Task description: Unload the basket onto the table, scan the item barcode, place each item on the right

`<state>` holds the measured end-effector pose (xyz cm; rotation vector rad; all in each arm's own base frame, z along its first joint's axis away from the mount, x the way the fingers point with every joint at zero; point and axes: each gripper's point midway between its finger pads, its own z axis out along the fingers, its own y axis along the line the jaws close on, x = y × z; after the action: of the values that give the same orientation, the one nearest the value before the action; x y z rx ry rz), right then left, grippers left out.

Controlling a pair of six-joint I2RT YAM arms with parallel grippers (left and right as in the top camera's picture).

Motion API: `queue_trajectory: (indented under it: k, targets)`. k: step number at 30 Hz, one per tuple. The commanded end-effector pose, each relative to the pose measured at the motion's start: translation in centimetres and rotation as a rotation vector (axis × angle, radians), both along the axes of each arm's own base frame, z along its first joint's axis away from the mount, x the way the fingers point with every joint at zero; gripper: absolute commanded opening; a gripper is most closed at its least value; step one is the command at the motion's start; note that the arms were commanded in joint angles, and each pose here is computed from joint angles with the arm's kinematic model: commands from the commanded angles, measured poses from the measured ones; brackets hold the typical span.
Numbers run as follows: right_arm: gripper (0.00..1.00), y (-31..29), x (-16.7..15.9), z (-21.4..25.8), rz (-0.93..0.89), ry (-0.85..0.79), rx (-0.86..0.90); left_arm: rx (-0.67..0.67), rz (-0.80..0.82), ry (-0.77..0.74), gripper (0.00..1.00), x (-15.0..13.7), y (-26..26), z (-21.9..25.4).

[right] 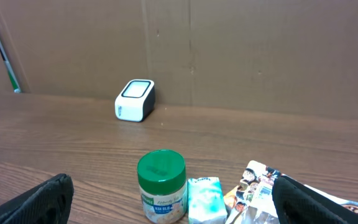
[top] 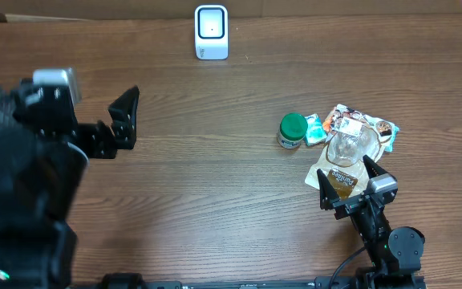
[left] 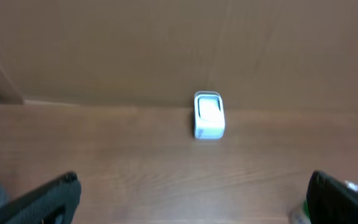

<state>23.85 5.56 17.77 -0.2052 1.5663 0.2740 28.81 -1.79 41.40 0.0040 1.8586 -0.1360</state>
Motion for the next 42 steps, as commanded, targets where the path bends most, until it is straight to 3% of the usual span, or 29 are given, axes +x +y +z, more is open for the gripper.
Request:
queue_trajectory:
  k: [1,6,10,19,27,42]
  targets:
    - [1.00,0.0,0.0,-0.2,0.000,-0.002,0.002,0.198,-0.032,-0.181,1.00,-1.2,0.2,-4.5]
    - [1.00,0.0,0.0,-0.2,0.000,-0.002,0.002,0.369,-0.004,-0.370,1.00,-3.2,0.9,-9.5]
    - [1.00,0.0,0.0,-0.2,0.000,-0.002,0.002,0.465,-0.004,-0.380,1.00,-4.0,1.2,-14.2]
    - [1.00,0.0,0.0,-0.2,0.000,-0.002,0.002,0.478,0.072,-0.382,1.00,-4.9,2.9,-19.8]
    - [1.00,0.0,0.0,-0.2,0.000,-0.002,0.002,0.413,0.008,-0.242,0.99,-4.3,2.6,-25.5]
    - [1.00,0.0,0.0,-0.2,0.000,-0.002,0.003,0.375,0.020,-0.242,0.99,-4.3,2.7,-25.4]
